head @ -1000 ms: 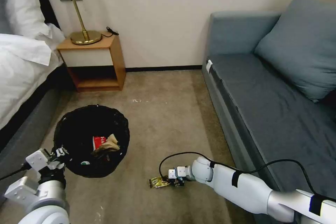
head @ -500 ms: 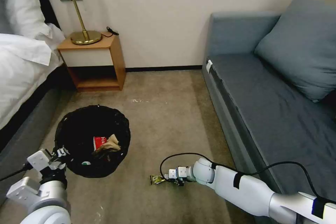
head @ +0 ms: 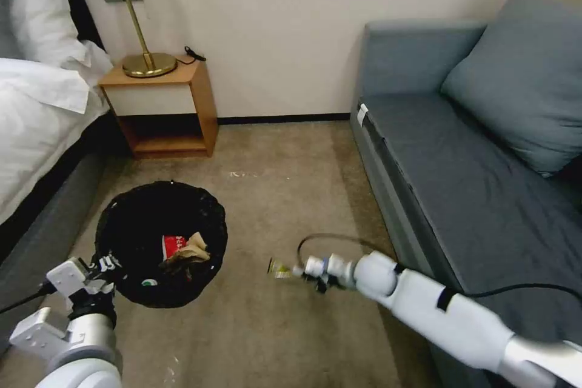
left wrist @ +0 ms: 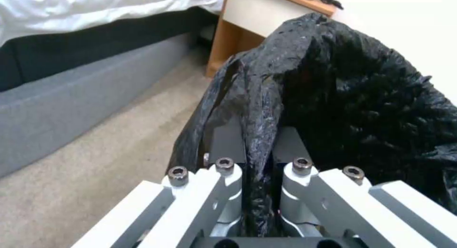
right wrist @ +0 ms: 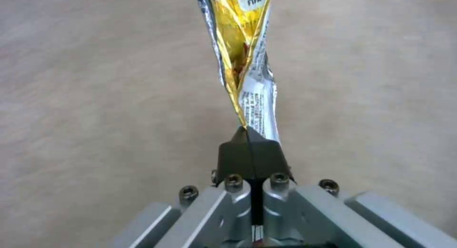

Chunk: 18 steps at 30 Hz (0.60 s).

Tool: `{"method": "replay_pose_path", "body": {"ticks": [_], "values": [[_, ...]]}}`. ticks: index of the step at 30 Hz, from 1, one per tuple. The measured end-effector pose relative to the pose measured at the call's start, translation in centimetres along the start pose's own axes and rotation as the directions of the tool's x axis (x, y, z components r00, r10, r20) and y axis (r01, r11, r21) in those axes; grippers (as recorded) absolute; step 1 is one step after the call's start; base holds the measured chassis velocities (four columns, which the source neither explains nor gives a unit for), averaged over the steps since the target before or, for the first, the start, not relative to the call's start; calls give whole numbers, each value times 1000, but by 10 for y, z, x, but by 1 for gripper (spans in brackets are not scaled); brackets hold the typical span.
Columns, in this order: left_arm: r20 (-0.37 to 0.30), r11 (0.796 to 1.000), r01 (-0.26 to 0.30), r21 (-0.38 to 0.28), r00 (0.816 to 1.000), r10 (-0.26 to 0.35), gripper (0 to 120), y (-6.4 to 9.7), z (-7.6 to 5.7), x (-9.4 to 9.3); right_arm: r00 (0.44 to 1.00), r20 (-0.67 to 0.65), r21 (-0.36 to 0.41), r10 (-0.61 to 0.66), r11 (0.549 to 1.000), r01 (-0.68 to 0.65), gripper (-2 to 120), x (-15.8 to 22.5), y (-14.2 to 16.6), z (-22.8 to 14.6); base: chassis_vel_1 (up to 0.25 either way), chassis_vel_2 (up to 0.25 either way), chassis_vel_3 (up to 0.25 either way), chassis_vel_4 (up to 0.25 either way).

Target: Pick up the trash bin, then pick up the garbage on the floor and place it into the trash bin.

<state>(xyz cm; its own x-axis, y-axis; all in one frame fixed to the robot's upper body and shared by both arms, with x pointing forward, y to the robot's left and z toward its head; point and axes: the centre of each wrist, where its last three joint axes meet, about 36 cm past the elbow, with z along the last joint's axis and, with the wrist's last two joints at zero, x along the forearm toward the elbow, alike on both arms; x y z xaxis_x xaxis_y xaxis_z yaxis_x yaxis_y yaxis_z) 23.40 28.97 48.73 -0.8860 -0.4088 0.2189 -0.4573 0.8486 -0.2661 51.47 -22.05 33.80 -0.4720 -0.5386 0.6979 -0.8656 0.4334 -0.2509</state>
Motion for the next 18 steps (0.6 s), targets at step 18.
{"method": "replay_pose_path", "body": {"ticks": [18], "values": [[7, 1000, -31, -4, 1000, 31, 7, -2, -6, 6, 912, 387, -224, 134, 973, -48, 0, 132, -24, -117, 0, 0, 0, 0]]}}
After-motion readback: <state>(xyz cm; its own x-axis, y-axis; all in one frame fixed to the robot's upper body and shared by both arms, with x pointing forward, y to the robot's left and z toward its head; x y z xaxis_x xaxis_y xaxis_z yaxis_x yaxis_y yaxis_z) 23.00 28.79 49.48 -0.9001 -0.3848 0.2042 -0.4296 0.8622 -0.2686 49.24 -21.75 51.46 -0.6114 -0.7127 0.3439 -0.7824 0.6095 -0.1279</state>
